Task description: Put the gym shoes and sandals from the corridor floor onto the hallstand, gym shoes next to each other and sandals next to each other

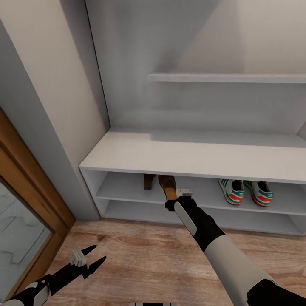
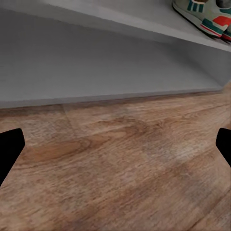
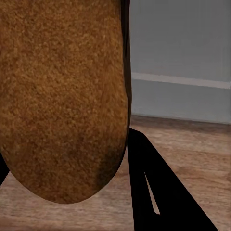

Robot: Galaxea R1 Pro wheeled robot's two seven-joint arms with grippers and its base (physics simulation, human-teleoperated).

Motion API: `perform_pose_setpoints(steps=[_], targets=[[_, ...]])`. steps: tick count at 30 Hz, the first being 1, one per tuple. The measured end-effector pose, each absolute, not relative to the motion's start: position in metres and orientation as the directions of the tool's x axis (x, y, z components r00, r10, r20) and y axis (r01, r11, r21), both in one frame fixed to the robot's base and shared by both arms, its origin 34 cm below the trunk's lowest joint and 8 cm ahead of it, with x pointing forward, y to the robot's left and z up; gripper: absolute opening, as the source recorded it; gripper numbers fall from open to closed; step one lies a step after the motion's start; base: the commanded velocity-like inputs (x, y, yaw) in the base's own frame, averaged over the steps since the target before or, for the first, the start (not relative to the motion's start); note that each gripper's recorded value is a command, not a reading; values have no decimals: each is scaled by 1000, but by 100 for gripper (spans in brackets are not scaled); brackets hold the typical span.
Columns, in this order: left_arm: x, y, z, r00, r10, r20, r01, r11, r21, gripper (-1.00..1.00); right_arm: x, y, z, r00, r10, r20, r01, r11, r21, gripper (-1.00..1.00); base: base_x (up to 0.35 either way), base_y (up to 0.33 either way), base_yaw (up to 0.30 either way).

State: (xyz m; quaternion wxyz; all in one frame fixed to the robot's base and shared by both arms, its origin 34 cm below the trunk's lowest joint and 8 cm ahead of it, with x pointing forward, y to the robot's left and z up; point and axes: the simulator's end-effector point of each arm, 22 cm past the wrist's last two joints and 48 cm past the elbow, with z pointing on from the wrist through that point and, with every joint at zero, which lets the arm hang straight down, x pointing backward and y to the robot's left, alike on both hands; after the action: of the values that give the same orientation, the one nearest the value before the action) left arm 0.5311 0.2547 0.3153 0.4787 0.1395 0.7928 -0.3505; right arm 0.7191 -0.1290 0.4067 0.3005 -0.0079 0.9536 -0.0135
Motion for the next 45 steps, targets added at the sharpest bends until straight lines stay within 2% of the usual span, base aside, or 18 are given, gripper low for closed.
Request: perform_pose_setpoints(steps=[13, 22, 45], targets=[[528, 255, 307, -518, -115, -847, 548, 715, -433, 100, 718, -129, 396, -829, -23, -559, -7, 1000, -30, -100, 2, 0, 0], [528, 255, 308, -518, -115, -848, 548, 716, -432, 100, 717, -129, 396, -828, -23, -560, -7, 1000, -30, -100, 239, 0, 0], [528, 255, 307, -518, -115, -848, 548, 716, -432, 100, 717, -129, 395, -829, -22, -559, -7, 1000, -30, -100, 60, 30, 0]])
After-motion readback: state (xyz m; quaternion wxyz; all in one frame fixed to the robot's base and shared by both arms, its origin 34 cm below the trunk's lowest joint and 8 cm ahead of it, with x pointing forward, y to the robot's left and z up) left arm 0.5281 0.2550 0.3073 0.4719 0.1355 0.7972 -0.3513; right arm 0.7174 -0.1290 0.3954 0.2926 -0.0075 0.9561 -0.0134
